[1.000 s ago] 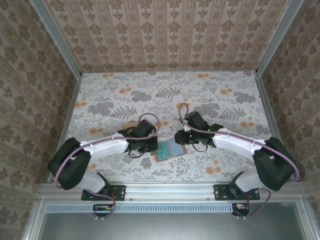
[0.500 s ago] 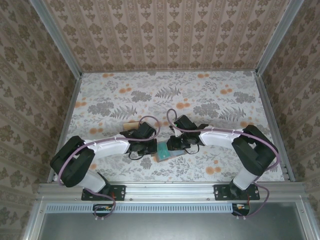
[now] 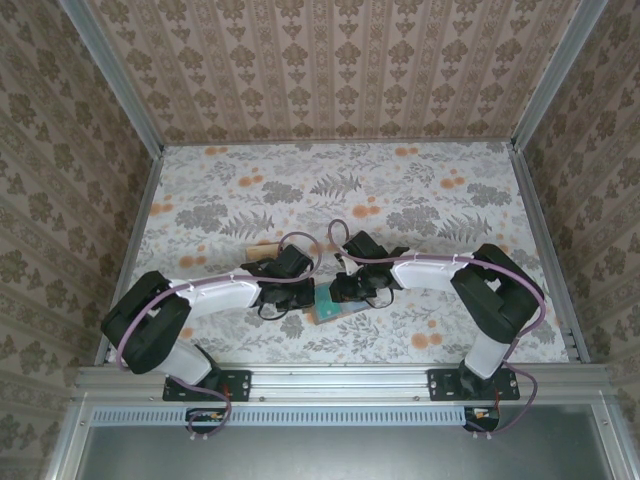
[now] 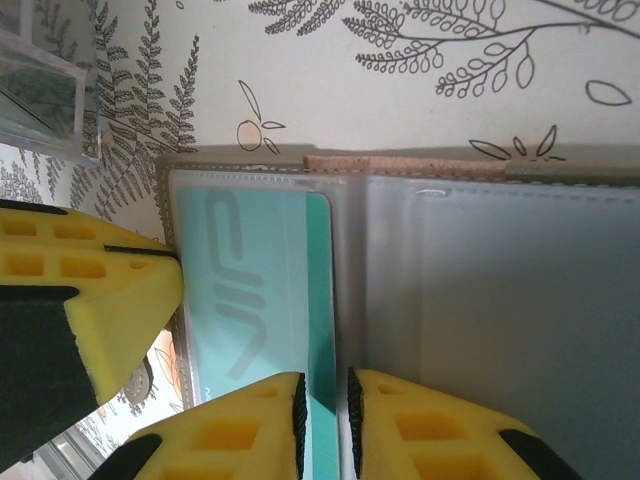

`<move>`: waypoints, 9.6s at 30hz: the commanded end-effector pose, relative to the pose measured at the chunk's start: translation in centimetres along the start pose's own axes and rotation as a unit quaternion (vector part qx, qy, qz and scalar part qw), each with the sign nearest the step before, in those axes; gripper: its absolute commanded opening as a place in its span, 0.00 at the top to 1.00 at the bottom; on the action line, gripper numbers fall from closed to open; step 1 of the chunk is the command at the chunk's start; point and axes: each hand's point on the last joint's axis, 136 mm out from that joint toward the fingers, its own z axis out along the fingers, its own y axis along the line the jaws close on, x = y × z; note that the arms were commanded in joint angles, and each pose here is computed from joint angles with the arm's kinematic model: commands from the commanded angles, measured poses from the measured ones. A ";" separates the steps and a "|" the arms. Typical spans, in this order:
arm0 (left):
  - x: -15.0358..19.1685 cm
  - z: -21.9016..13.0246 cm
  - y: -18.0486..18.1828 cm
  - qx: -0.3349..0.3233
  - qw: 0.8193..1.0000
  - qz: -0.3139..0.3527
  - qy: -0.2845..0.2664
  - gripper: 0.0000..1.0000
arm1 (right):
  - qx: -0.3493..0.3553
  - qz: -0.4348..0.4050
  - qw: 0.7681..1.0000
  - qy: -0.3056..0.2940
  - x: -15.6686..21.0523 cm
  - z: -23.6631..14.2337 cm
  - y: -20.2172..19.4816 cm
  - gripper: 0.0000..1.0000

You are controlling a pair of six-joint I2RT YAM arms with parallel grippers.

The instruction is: Take the credit cards out of the card holder

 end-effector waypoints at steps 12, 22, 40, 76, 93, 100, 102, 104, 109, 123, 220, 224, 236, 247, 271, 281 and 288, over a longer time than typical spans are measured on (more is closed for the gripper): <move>0.9 0.8 0.4 -0.021 1.000 0.002 0.020 1.00 | -0.032 0.015 0.999 0.021 0.2 0.8 1.2 0.86; 1.0 0.7 1.1 -0.038 0.999 0.004 0.023 1.00 | -0.013 0.035 0.999 0.010 0.5 -0.1 -0.5 1.00; 0.9 0.8 1.0 -0.038 0.999 0.006 0.028 1.00 | -0.048 0.053 0.997 0.006 0.2 -0.3 -1.0 0.81; 1.4 0.9 1.3 -0.040 0.999 0.009 0.032 1.00 | -0.033 0.070 0.996 0.034 0.1 -2.8 -5.1 1.00; 0.0 -0.4 -0.5 -0.027 0.999 0.021 0.015 1.00 | -0.042 0.063 0.997 -0.014 -1.6 -7.1 -4.9 1.00; -3.2 -4.8 -2.4 -0.014 0.998 0.022 -0.053 0.93 | -0.044 0.015 0.998 -0.049 -3.9 -10.0 -2.5 1.00; -4.0 -6.5 -2.3 -0.015 0.997 0.014 -0.076 0.81 | -0.035 -0.009 0.998 -0.057 -4.5 -10.6 -1.8 1.00; -4.7 -8.2 -1.7 -0.020 0.995 0.001 -0.101 0.65 | -0.029 -0.037 0.997 -0.064 -5.3 -11.1 -0.9 1.00; -5.6 -13.1 0.9 -0.024 0.984 -0.046 -0.171 0.37 | -0.008 -0.126 0.989 -0.080 -7.8 -11.3 2.1 1.00; -1.8 -21.4 9.8 -0.061 0.951 -0.146 -0.267 0.00 | 0.022 -0.419 0.903 -0.094 -12.5 -7.2 12.8 1.00; 2.1 -23.3 13.1 -0.080 0.939 -0.179 -0.284 0.00 | 0.019 -0.560 0.828 0.010 -8.2 3.2 14.5 1.00; 2.2 -23.2 13.1 -0.079 0.939 -0.179 -0.282 0.00 | 0.024 -0.554 0.832 0.010 -8.4 3.6 14.4 0.89; 1.4 -22.9 12.2 -0.072 0.945 -0.162 -0.276 0.00 | 0.059 -0.513 0.855 -0.050 -11.5 1.1 14.4 0.72; -1.3 -19.9 9.4 -0.046 0.960 -0.137 -0.241 0.00 | 0.049 -0.314 0.928 -0.193 -14.3 -7.7 9.7 0.71; -2.4 -5.8 -2.3 0.020 0.995 -0.060 -0.080 0.57 | 0.092 0.000 0.993 -0.072 -1.0 -5.0 -6.3 0.77; -1.2 -2.2 -3.1 0.015 0.999 -0.036 -0.020 0.75 | 0.097 0.026 0.993 -0.058 0.7 -3.7 -7.6 0.79; -0.2 -0.7 -1.9 -0.013 0.999 -0.037 0.006 0.78 | 0.097 0.026 0.994 -0.054 1.0 -3.4 -7.4 0.80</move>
